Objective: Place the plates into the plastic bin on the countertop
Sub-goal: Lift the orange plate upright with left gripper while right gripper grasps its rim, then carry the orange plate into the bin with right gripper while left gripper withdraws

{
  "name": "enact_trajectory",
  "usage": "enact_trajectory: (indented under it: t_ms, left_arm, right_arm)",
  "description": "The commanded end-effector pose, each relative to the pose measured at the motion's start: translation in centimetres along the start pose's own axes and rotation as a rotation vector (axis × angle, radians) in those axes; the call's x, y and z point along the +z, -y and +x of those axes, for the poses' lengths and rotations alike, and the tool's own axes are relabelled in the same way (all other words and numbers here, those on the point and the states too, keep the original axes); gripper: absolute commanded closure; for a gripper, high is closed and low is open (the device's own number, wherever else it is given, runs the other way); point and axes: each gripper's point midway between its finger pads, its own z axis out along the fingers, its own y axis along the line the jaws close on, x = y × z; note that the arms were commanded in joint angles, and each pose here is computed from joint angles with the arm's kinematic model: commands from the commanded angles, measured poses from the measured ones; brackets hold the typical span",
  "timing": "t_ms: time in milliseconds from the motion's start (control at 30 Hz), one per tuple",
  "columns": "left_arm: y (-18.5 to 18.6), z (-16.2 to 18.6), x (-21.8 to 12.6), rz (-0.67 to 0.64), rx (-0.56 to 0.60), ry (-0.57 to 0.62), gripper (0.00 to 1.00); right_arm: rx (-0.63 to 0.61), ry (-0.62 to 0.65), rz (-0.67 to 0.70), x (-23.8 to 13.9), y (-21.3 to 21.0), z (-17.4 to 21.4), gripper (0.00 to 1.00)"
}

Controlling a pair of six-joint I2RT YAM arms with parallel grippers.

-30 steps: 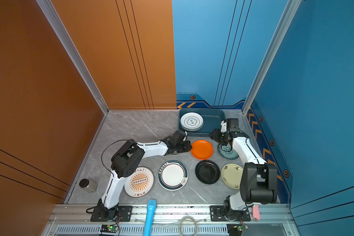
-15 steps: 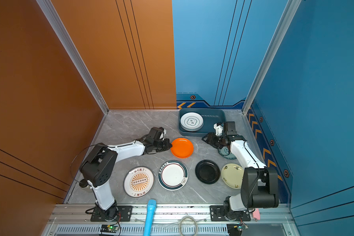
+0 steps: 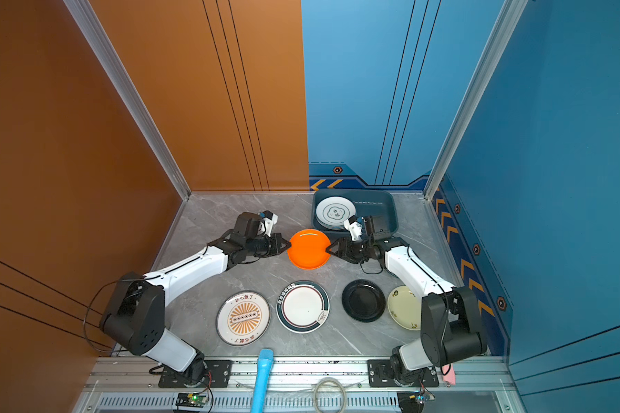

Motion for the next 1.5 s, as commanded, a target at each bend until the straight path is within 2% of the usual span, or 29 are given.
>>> enact_trajectory:
  t_ms: [0,300,767,867,1067,1133,1167,1333,1467]
  left_arm:
    - [0.9,0.3,-0.9,0.042,0.017,-0.016,1.0]
    - [1.6,-0.1,-1.1,0.068,0.016,-0.014,1.0]
    - [1.9,0.6,-0.3,0.086,0.017,-0.03,0.98]
    - [1.7,0.6,-0.4,0.079,0.021,-0.029,0.85]
    - [-0.2,1.4,-1.4,0.026,0.025,-0.017,0.43]
    - [-0.8,1.5,-2.3,0.009,0.031,0.009,0.1]
    - [-1.0,1.6,-2.6,0.005,0.033,0.021,0.01]
    - [-2.9,1.5,-5.2,-0.035,0.019,0.095,0.02]
    - [-4.8,1.5,-7.0,-0.061,-0.025,0.137,0.02]
  right_arm:
    - [-0.01,0.014,-0.036,0.9,-1.7,-0.7,0.48]
    - [0.017,0.018,-0.052,2.4,-2.4,-1.3,0.6]
    - [0.055,0.047,-0.061,3.5,-2.4,-2.9,0.95]
    - [0.063,0.063,-0.045,3.2,-2.1,-3.7,1.0]
    - [0.108,0.18,0.1,-0.7,1.2,-8.1,1.0]
    - [0.133,0.236,0.169,-2.9,3.0,-10.3,1.0]
    - [0.146,0.259,0.197,-3.9,3.9,-11.2,1.0]
    - [0.184,0.362,0.385,-8.7,7.7,-15.5,1.0]
    - [0.199,0.384,0.481,-10.2,9.7,-17.8,1.0]
